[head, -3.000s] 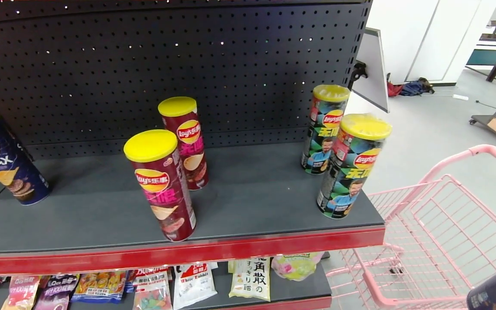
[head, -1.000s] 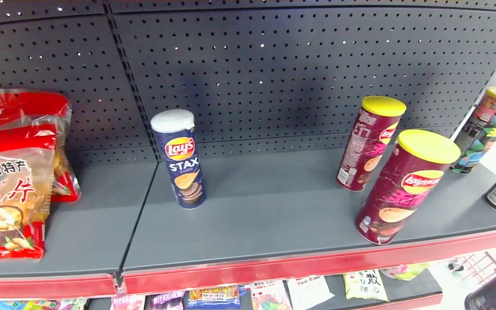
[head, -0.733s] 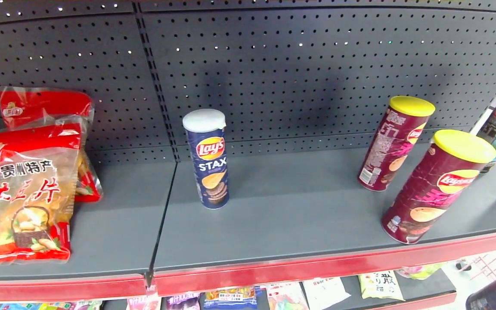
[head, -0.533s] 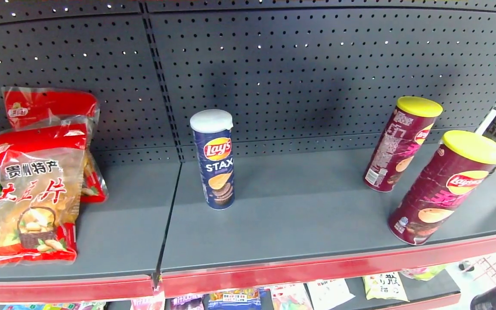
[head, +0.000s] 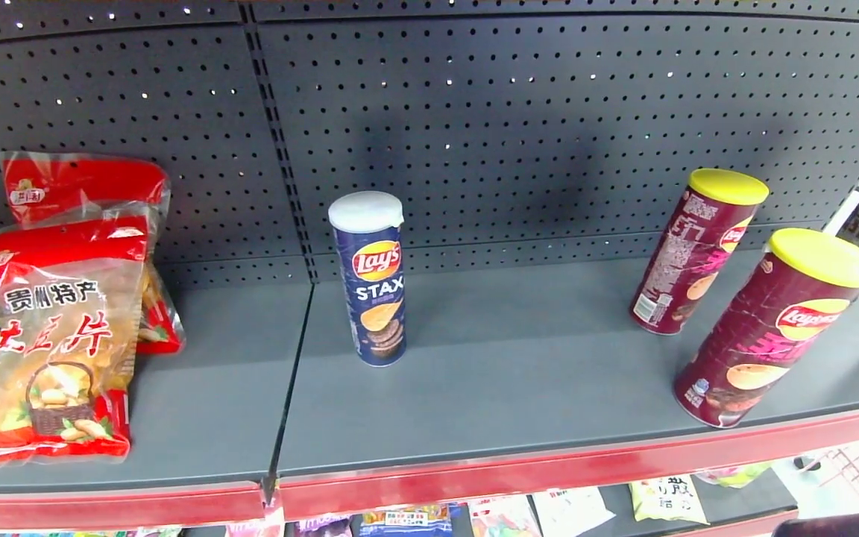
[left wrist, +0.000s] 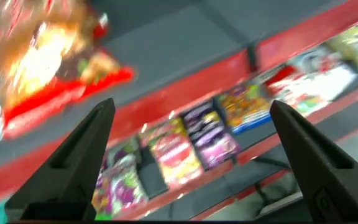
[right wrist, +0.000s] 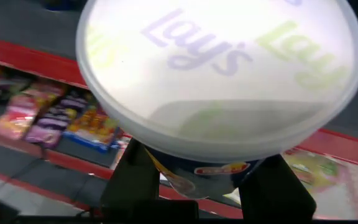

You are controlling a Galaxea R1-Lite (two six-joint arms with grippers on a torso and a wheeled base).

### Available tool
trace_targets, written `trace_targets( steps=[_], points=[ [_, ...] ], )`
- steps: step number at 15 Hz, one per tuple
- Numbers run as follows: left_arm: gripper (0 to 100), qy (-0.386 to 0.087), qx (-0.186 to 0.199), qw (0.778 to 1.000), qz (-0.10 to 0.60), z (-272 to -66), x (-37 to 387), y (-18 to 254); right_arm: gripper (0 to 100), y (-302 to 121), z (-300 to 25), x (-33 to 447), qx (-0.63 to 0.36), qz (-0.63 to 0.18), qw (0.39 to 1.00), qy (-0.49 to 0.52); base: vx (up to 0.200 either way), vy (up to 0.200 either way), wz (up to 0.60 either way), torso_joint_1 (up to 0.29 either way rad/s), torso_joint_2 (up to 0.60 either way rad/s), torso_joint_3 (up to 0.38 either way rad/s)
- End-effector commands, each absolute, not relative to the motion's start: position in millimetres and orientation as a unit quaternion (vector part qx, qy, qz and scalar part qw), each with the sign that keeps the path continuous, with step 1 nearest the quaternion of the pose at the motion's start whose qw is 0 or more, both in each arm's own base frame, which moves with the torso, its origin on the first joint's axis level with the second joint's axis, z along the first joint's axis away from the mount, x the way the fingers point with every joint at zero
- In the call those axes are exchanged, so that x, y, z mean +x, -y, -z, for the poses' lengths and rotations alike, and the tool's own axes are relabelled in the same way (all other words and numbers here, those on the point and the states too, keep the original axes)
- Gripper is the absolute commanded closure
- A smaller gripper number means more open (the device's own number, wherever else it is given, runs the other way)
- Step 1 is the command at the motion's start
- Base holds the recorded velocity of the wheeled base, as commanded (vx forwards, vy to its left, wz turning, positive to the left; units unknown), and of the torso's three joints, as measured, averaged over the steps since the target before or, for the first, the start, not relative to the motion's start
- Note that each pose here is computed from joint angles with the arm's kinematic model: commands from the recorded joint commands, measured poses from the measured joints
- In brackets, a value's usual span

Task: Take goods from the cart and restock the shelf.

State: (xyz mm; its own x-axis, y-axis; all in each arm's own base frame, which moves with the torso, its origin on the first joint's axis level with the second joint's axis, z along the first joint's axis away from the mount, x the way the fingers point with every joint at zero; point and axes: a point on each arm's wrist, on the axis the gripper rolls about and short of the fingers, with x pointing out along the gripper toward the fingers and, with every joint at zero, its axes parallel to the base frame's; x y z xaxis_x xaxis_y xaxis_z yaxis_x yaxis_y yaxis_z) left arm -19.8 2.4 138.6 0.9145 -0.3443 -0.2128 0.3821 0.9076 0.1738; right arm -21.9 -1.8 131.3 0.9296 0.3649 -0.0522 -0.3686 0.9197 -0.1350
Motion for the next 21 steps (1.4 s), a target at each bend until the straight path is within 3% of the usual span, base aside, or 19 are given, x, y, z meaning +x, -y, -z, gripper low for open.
trace_targets(
  steps=[1, 3, 4, 5, 8, 14, 21],
  points=[
    [0, -0.137, 0.088, 0.949, 0.268, -204, 50, 19, 100, 2, -136, -24, -0.060, -0.208, 0.976, -0.004, 0.000, 0.000, 0.00, 0.000, 0.00, 0.000],
    [0, -0.137, 0.104, 0.941, 0.291, -209, 119, 41, 100, 1, -138, -20, -0.058, -0.212, 0.975, -0.018, 0.000, 0.000, 0.00, 0.000, 0.00, 0.000],
    [0, -0.135, 0.105, 0.941, 0.293, -210, 127, 43, 100, 1, -138, -20, -0.058, -0.213, 0.975, -0.018, 0.000, 0.000, 0.00, 0.000, 0.00, 0.000],
    [0, -0.135, 0.100, 0.922, 0.349, -209, 166, 67, 100, 1, -137, -19, -0.057, -0.213, 0.975, -0.020, 0.000, 0.000, 0.00, 0.000, 0.00, 0.000],
    [0, -0.135, 0.099, 0.912, 0.375, -210, 210, 87, 100, 1, -136, -19, -0.049, -0.212, 0.976, -0.024, 0.000, 0.000, 0.00, 0.000, 0.00, 0.000],
    [0, -0.130, 0.100, 0.908, 0.386, -217, 255, 109, 100, 1, -134, -19, -0.038, -0.210, 0.976, -0.028, 0.000, 0.000, 0.00, 0.000, 0.00, 0.000],
    [0, -0.122, 0.103, 0.909, 0.386, -210, 288, 126, 100, 1, -134, -19, -0.038, -0.211, 0.976, -0.029, 0.000, 0.000, 0.00, 0.000, 0.00, 0.000]
  ],
)
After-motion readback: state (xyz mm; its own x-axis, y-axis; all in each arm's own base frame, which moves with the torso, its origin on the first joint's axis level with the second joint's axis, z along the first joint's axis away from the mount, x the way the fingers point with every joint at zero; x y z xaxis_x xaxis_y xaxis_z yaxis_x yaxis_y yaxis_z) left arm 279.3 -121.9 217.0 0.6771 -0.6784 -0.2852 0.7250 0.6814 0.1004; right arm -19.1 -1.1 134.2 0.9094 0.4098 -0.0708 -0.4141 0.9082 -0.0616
